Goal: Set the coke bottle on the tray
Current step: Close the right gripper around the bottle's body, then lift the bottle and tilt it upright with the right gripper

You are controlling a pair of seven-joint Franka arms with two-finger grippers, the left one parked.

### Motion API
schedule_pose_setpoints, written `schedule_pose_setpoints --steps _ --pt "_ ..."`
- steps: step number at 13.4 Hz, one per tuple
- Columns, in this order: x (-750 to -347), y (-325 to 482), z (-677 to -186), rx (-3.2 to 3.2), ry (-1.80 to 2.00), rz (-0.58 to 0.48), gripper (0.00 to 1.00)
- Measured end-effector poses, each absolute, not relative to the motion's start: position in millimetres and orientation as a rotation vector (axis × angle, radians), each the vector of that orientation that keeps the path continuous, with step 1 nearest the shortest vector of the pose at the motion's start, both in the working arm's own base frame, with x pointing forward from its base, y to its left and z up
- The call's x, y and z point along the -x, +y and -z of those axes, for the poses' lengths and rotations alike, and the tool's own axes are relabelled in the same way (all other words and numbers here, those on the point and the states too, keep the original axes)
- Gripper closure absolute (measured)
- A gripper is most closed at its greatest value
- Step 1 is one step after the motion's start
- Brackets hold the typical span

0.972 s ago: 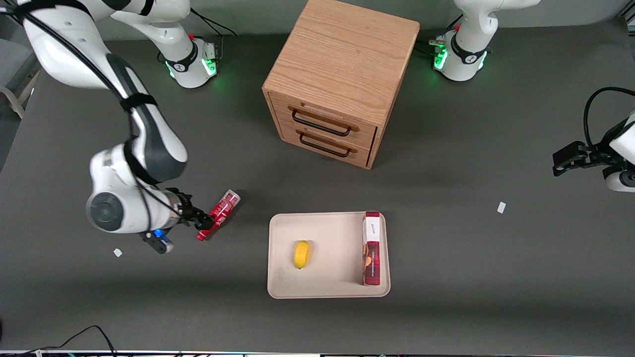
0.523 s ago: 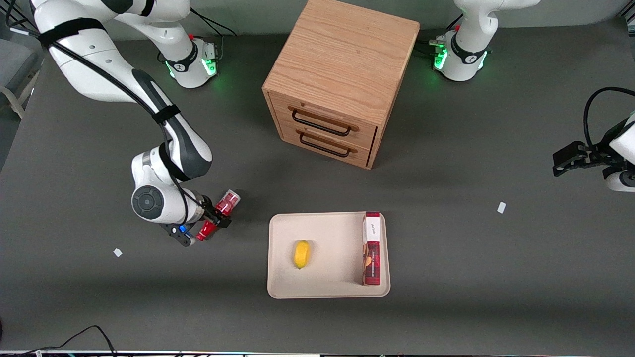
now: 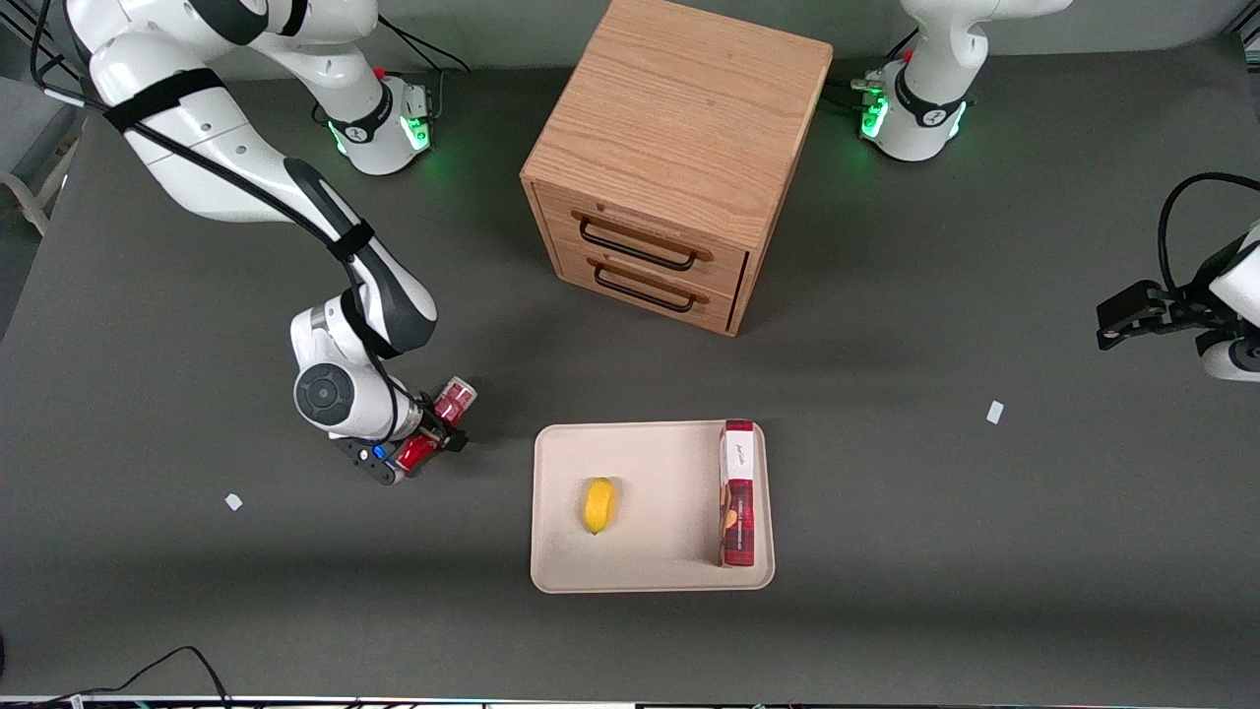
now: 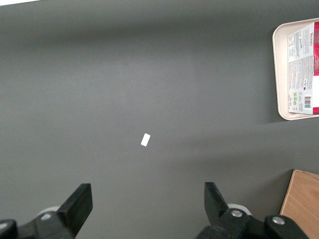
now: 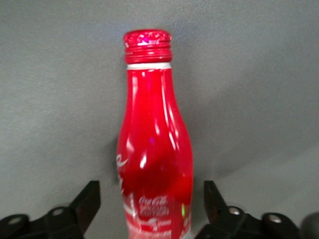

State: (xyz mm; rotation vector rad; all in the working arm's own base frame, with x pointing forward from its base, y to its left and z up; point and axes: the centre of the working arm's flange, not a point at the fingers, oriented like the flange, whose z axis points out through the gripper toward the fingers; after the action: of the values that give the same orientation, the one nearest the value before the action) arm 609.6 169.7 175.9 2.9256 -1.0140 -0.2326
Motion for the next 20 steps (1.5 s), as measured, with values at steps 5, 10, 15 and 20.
schedule_pose_setpoints --steps 5,10,15,20 --pt "-610 170 -176 -2.926 -0.999 0.221 0.46" --pt "-626 172 -271 -2.994 -0.769 0.092 0.46" --pt "-633 180 -446 -3.044 -0.447 -0.081 0.46" --pt "-665 232 -489 -3.237 -0.358 -0.113 0.46"
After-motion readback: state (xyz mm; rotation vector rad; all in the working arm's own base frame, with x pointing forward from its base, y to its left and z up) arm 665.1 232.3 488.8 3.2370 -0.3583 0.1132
